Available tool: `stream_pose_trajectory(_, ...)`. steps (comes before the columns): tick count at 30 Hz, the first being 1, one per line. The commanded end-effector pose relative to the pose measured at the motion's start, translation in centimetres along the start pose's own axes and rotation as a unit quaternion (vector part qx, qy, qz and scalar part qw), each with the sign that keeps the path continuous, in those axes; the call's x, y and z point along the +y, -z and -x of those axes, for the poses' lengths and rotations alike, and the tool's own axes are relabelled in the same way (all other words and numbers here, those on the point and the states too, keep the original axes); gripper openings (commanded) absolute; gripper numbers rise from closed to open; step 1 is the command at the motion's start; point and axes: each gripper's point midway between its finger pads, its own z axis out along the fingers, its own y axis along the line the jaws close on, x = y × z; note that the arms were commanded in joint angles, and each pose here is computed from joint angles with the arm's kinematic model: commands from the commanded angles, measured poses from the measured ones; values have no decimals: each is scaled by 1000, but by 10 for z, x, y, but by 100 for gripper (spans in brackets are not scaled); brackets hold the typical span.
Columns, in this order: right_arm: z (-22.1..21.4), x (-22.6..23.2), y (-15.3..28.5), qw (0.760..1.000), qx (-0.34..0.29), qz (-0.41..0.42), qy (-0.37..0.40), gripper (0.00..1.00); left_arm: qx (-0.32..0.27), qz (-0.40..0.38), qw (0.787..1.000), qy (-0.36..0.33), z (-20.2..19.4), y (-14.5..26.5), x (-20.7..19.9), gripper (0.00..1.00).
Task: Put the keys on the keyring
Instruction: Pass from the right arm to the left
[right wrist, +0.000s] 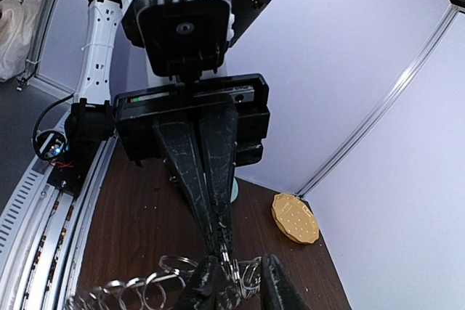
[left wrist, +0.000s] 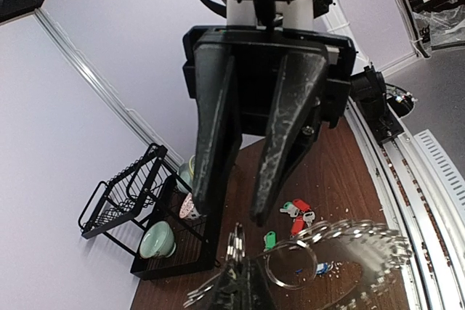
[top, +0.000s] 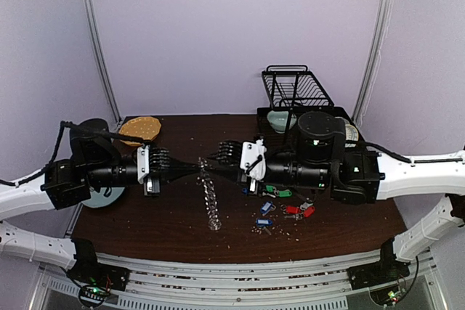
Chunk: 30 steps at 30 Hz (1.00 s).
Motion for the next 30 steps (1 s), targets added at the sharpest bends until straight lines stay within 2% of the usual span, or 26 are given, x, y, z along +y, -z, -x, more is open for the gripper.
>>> stream_pose_trajectory(1,16,-6,8,999,-36,-18,-5,25,-71,40,996,-28,36,10,18,0)
stream_pose_trajectory(6,27,8,21,997,-76,17,-2,30,-92,25,995,-26,44,14,12,0)
stream_pose_trajectory(13,42,12,32,991,-123,48,-36,16,-125,-4,992,-18,52,14,1,0)
stream_pose_trajectory(20,38,9,28,990,-122,40,-55,12,-163,-19,986,-19,61,18,-6,0)
stream_pose_trajectory(24,36,1,29,989,-128,31,-70,12,-170,-22,985,-19,62,18,-8,0)
stream_pose_trajectory(30,31,15,23,988,-130,61,-57,19,-178,-17,984,-14,64,18,-6,0)
